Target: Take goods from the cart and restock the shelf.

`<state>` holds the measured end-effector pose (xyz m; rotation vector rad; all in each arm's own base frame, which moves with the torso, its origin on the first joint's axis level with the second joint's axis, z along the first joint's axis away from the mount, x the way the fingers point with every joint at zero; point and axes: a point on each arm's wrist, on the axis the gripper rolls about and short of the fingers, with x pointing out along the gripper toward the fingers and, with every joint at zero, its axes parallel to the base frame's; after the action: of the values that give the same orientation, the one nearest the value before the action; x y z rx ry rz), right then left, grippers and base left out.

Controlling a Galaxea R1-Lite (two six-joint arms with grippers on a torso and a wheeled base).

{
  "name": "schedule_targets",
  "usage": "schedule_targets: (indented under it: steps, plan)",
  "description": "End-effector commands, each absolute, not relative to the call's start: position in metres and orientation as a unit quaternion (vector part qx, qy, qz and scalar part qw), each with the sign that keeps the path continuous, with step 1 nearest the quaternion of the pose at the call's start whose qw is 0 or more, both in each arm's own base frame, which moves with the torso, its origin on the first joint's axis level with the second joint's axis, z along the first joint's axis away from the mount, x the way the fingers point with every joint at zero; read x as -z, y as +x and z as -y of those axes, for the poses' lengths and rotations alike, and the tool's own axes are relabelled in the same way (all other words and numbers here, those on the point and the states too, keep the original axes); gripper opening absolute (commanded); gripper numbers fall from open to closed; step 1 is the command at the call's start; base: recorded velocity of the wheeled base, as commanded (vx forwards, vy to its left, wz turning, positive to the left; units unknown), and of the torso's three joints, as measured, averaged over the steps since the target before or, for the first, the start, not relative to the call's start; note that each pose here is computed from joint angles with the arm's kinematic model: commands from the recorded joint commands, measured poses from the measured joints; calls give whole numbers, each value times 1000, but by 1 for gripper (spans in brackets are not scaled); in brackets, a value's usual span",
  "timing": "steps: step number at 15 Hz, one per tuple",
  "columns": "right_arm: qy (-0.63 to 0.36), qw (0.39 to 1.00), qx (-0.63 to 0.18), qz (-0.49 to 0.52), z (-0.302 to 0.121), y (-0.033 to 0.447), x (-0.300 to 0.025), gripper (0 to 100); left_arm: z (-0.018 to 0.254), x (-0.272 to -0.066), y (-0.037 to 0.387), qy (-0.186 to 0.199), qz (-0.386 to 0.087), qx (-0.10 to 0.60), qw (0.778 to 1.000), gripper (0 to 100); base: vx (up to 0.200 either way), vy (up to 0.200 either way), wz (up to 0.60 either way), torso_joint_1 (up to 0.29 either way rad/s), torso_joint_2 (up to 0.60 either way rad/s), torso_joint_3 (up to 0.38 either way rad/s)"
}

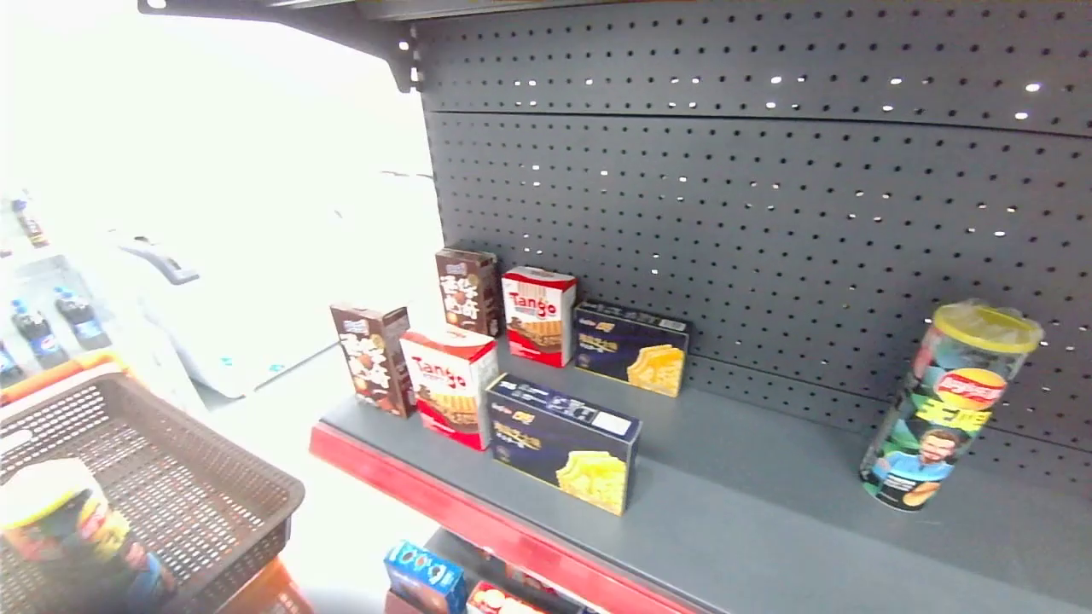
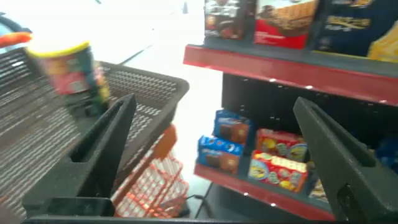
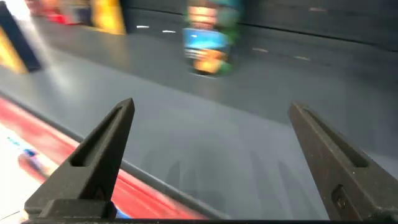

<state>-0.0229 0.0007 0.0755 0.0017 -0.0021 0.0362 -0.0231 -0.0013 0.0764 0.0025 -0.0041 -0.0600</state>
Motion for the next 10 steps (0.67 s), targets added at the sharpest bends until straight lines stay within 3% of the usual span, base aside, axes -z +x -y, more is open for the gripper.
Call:
schedule_targets:
  steps: [1, 8, 10]
  plan:
    - [1, 1000, -18, 1, -1, -23, -76, 100, 1, -76, -23, 2, 2, 31, 1000, 100, 0, 0, 600, -2, 2, 7]
    - [1, 1000, -18, 1, -1, -23, -76, 100, 1, -76, -23, 2, 2, 31, 1000, 100, 0, 0, 600, 2, 3, 1]
    - [1, 1000, -18, 1, -1, -23, -76, 100, 1, -76, -23, 2, 2, 31, 1000, 100, 0, 0, 0, 0, 0, 0]
